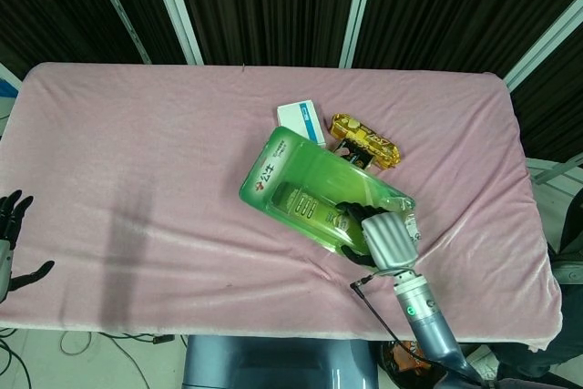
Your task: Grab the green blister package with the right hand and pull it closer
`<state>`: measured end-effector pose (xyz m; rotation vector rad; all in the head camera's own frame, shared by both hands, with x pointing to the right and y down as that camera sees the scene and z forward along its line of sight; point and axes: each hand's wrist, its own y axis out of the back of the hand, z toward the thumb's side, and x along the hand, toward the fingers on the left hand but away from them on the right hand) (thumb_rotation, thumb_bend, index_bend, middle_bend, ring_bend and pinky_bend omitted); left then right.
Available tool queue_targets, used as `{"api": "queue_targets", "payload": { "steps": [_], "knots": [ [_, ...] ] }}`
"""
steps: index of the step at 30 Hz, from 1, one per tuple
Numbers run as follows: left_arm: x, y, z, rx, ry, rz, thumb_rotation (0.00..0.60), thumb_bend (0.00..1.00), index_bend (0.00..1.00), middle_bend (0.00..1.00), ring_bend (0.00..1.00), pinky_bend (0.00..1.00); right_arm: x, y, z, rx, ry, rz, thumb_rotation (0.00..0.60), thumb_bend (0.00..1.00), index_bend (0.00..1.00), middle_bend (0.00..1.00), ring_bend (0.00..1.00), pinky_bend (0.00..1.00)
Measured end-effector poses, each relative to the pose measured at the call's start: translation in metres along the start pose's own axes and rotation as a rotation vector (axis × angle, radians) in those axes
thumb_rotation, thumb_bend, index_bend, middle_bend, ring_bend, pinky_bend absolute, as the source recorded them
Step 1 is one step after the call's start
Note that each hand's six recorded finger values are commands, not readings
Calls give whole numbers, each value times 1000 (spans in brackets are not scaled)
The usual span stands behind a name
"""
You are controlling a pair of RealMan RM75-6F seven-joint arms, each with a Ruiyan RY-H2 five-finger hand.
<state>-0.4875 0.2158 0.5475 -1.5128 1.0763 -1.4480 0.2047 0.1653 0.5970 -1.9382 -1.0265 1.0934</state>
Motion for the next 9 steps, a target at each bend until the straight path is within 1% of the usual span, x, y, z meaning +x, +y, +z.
{"api": "queue_targets", "payload": {
  "steps": [2, 6, 9],
  "knots": [
    [0, 0, 0, 2, -3, 0, 600, 0, 0, 0, 0, 0, 7, 11, -6, -11, -6, -21, 600, 550, 758, 662, 644, 721],
    [-2, -2, 3, 6, -14, -3, 600, 0, 0, 0, 0, 0, 32, 32, -20, -37, -10, -60, 600, 550, 758, 660, 643, 721],
    [-4, -4, 6, 15, -26, -11, 600, 0, 0, 0, 0, 0, 49, 44, -26, -56, -2, -73, 600, 549, 757, 660, 643, 721]
  ]
}}
